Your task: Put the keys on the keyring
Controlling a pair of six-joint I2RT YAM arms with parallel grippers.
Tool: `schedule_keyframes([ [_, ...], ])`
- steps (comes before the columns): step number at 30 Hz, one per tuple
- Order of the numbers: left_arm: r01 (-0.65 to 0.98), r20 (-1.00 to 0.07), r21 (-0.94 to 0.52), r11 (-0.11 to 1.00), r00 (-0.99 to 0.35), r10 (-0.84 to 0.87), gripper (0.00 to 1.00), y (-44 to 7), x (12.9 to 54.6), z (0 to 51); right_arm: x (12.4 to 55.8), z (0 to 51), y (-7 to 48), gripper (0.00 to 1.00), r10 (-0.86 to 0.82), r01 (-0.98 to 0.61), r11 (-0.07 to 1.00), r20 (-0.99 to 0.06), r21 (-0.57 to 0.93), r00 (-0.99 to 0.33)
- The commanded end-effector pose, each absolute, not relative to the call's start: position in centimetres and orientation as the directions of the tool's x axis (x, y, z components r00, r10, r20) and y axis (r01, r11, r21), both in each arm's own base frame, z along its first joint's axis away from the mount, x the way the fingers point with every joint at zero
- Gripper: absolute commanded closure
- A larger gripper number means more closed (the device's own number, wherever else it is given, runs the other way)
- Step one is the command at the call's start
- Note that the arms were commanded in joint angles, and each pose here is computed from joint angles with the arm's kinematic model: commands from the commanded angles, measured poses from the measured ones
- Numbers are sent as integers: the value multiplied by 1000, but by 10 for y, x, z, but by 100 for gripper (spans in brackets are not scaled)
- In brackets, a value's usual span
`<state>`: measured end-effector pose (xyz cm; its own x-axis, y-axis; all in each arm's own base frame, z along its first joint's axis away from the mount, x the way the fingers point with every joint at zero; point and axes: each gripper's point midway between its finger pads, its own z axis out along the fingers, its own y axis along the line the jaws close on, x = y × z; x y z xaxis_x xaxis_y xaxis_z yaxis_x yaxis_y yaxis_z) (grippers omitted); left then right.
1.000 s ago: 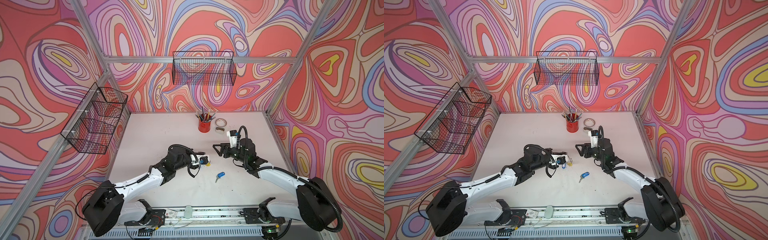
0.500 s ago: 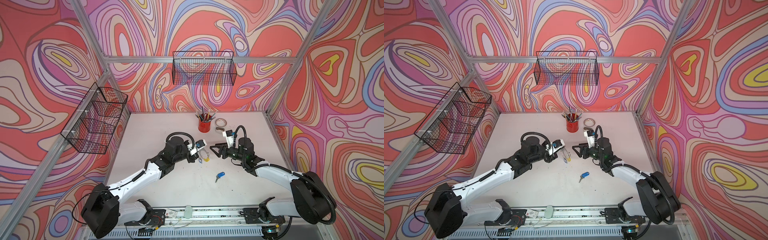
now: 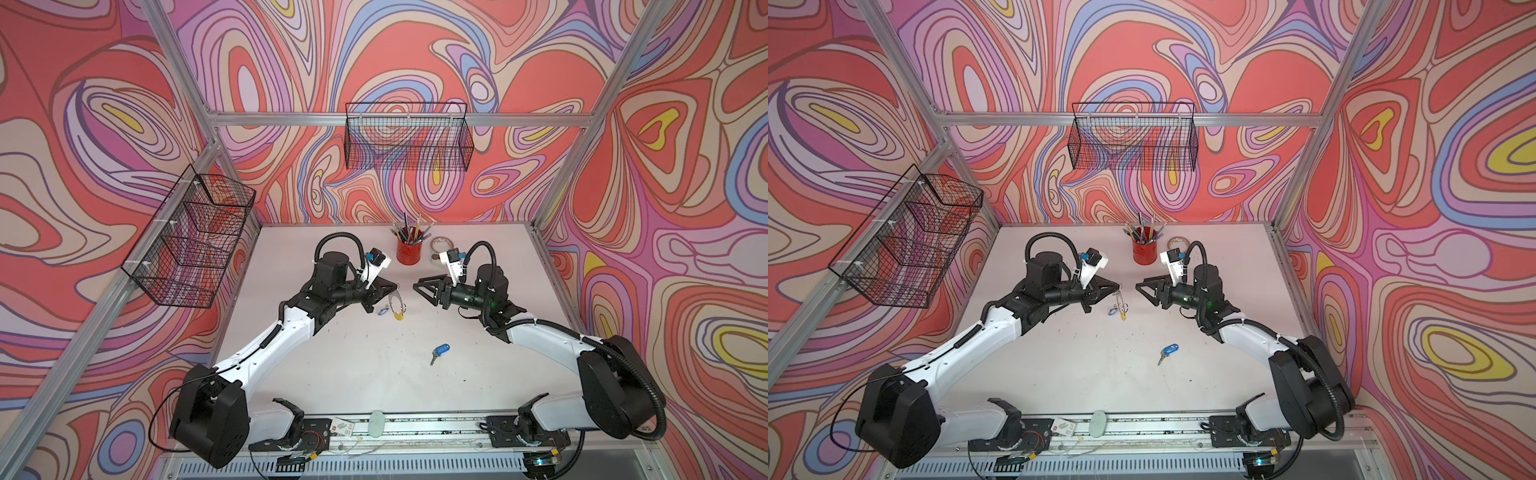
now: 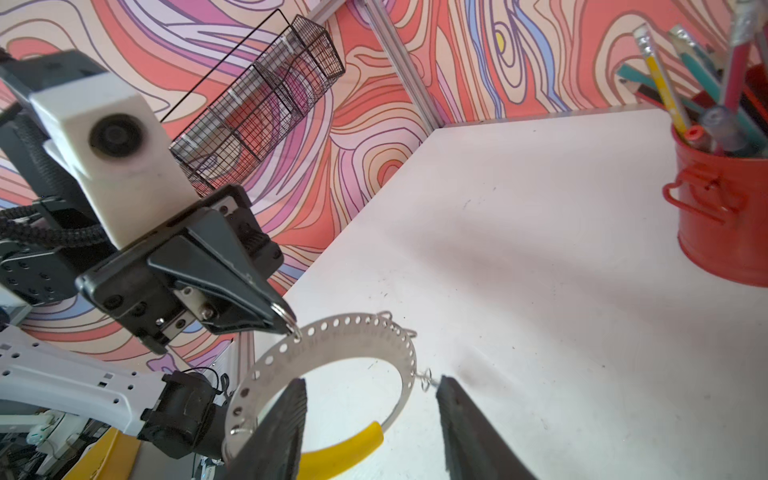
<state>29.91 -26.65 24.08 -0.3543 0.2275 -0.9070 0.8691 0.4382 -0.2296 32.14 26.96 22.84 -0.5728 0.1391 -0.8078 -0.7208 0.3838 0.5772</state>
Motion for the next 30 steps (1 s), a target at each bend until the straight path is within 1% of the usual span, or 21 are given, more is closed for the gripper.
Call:
schedule_keyframes([
  [1, 888, -895, -291, 356, -384, 227, 100, -273, 289, 254, 319, 241, 276, 48, 122, -758, 319, -818, 569, -562],
  [3, 892, -895, -299, 338, -386, 226, 100, -275, 289, 255, 316, 242, 279, 50, 112, -765, 290, -814, 575, -570],
  [6, 894, -894, -308, 325, -389, 221, 100, -277, 289, 257, 312, 244, 282, 57, 115, -767, 250, -804, 591, -583],
  [10, 892, -888, -327, 313, -403, 222, 100, -279, 290, 258, 309, 246, 284, 59, 117, -771, 221, -801, 597, -587],
  [15, 890, -885, -336, 308, -410, 221, 100, -281, 291, 259, 303, 250, 288, 59, 117, -777, 174, -796, 605, -594],
  [17, 891, -885, -338, 302, -410, 219, 100, -281, 291, 260, 302, 249, 291, 59, 112, -777, 168, -795, 607, -596],
  [24, 890, -883, -345, 298, -415, 219, 100, -282, 291, 259, 302, 242, 299, 67, 86, -772, 159, -788, 615, -610],
  [30, 886, -881, -340, 315, -417, 224, 100, -281, 293, 257, 297, 244, 305, 68, 72, -779, 144, -791, 611, -607],
])
